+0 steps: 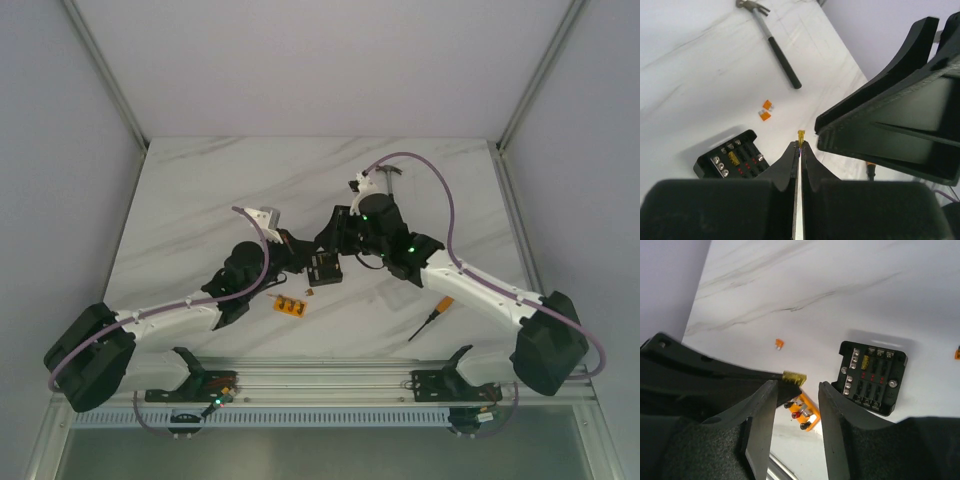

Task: Snap on the fuse box
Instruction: Pick up the fuse from the center of the board.

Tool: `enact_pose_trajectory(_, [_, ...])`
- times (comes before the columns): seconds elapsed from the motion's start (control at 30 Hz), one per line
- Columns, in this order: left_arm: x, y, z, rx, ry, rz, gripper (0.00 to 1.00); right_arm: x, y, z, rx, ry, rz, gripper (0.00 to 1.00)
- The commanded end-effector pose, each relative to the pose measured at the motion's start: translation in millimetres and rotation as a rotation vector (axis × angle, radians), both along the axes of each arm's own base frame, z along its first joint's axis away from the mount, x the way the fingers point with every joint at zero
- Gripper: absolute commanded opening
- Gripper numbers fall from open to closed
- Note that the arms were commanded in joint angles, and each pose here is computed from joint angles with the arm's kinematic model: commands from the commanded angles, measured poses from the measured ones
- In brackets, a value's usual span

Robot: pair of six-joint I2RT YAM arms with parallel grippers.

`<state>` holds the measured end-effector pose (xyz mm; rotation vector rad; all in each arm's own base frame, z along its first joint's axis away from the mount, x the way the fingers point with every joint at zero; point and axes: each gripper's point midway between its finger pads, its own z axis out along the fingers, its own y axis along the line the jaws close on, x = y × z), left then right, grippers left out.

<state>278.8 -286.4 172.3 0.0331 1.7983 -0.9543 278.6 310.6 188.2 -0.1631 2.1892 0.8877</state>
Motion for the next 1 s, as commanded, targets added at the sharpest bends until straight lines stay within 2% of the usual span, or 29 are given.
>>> enact_pose_trajectory(0.0, [-8,-4,26,-0.013,-0.123,-0.148,0.00,-9,-6,26,-0.005,-0.138,0.142,0.45])
enact_pose_trajectory(0.2, [-34,-20,41,-0.036,-0.172,-0.455,0.00,-21,-19,62,0.055,-0.326,0.345,0.44])
enact_pose_trajectory(0.4, [-58,-29,63,-0.071,-0.236,-0.652,0.00,-42,-23,73,0.108,-0.403,0.563,0.44])
enact_pose_trajectory(0.67, [-73,-30,79,-0.112,-0.268,-0.727,0.00,-70,-26,79,0.159,-0.448,0.719,0.42])
enact_pose_trajectory(0.97, [-79,-31,87,-0.162,-0.272,-0.742,0.00,-81,-29,74,0.157,-0.447,0.769,0.40])
